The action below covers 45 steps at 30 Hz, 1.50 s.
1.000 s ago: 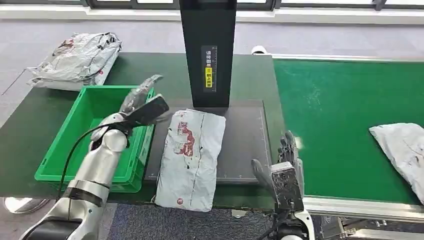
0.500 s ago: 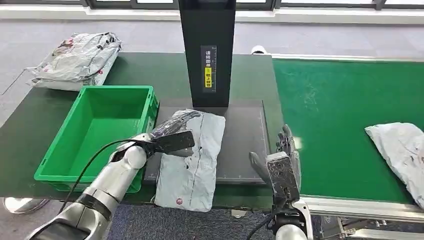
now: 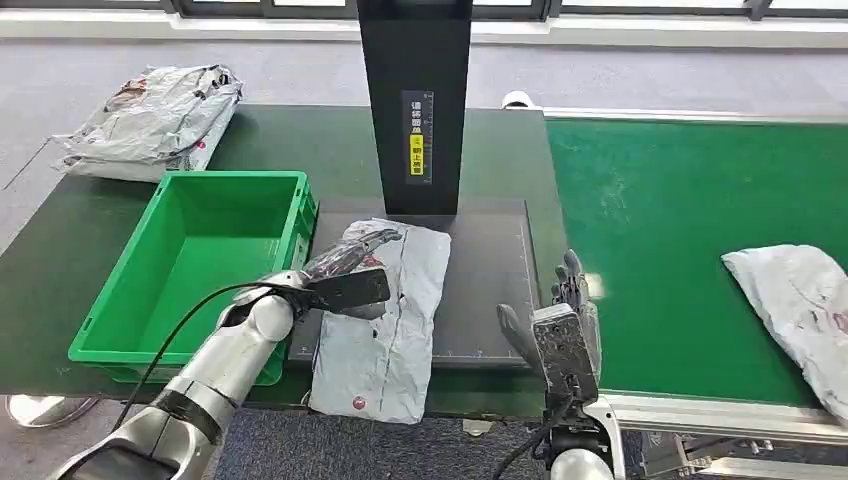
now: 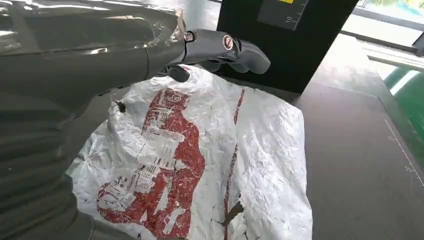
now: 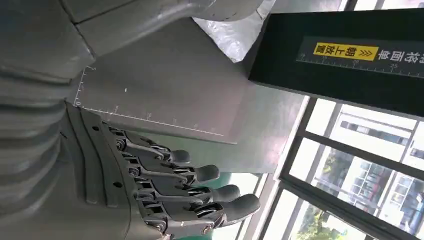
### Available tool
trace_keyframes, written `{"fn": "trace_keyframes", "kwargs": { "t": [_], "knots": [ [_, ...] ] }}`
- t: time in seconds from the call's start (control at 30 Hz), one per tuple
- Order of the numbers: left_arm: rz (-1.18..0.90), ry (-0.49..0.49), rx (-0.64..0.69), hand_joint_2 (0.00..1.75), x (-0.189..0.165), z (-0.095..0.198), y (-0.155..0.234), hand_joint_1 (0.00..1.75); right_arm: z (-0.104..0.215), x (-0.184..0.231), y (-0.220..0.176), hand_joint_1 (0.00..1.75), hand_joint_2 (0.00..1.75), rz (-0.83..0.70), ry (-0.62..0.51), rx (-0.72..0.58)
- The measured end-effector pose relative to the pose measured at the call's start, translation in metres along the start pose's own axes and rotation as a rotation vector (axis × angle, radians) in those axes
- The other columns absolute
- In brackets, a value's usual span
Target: Moved the parcel from conveyor to table for the left to box.
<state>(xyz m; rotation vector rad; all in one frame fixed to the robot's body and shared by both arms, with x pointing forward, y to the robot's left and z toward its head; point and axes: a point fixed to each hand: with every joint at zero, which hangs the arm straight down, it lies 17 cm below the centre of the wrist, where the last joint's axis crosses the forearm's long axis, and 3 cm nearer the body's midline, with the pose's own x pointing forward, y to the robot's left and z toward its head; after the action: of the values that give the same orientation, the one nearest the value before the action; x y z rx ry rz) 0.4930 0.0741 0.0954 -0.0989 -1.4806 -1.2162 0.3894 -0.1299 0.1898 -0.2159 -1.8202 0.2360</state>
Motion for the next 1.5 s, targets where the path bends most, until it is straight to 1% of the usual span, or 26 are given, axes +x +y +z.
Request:
{"fn": "trace_keyframes", "kwargs": {
  "t": [0.1,0.17,0.2,0.23,0.43,0.53,0.6,0.77,1.03,1.2,1.5],
  "knots": [
    [0.016,-0.006,-0.018,1.75,0.001,0.001,-0.004,0.00,0.000,0.000,0.000,0.00,1.75,0.000,0.000,0.000],
    [0.036,-0.012,-0.053,1.75,0.000,0.005,-0.013,0.02,-0.002,0.000,0.001,0.00,1.75,-0.005,-0.001,0.003],
    [0.035,-0.008,-0.067,1.75,-0.003,0.007,-0.017,0.86,-0.002,-0.001,0.002,0.00,1.75,-0.007,-0.001,0.005],
    [0.031,0.006,-0.082,1.75,-0.007,0.010,-0.023,1.75,-0.003,-0.001,0.003,0.00,1.75,-0.009,-0.002,0.008],
    [-0.048,0.137,-0.180,1.75,-0.052,0.024,-0.060,1.75,-0.012,0.000,0.010,0.00,1.75,-0.014,-0.011,0.041],
    [-0.204,0.264,-0.186,1.75,-0.087,0.027,-0.066,1.75,-0.016,0.000,0.014,0.00,1.75,-0.020,-0.018,0.057],
    [-0.315,0.327,-0.191,1.75,-0.104,0.026,-0.067,1.75,-0.019,0.001,0.016,0.00,1.75,-0.022,-0.025,0.064],
    [-0.424,0.374,-0.226,1.75,-0.120,0.025,-0.064,1.75,-0.023,-0.002,0.022,0.00,1.75,-0.036,-0.029,0.079],
    [-0.491,0.408,-0.272,1.75,-0.125,0.023,-0.060,1.75,-0.029,0.000,0.021,0.00,1.75,-0.039,-0.037,0.073],
    [-0.570,0.439,-0.226,1.75,-0.127,0.019,-0.050,1.75,-0.028,-0.001,0.019,0.00,1.75,-0.038,-0.035,0.063],
    [-0.612,0.452,-0.201,1.75,-0.127,0.015,-0.045,1.75,-0.026,-0.002,0.019,0.00,1.75,-0.036,-0.035,0.061]
  ]
}}
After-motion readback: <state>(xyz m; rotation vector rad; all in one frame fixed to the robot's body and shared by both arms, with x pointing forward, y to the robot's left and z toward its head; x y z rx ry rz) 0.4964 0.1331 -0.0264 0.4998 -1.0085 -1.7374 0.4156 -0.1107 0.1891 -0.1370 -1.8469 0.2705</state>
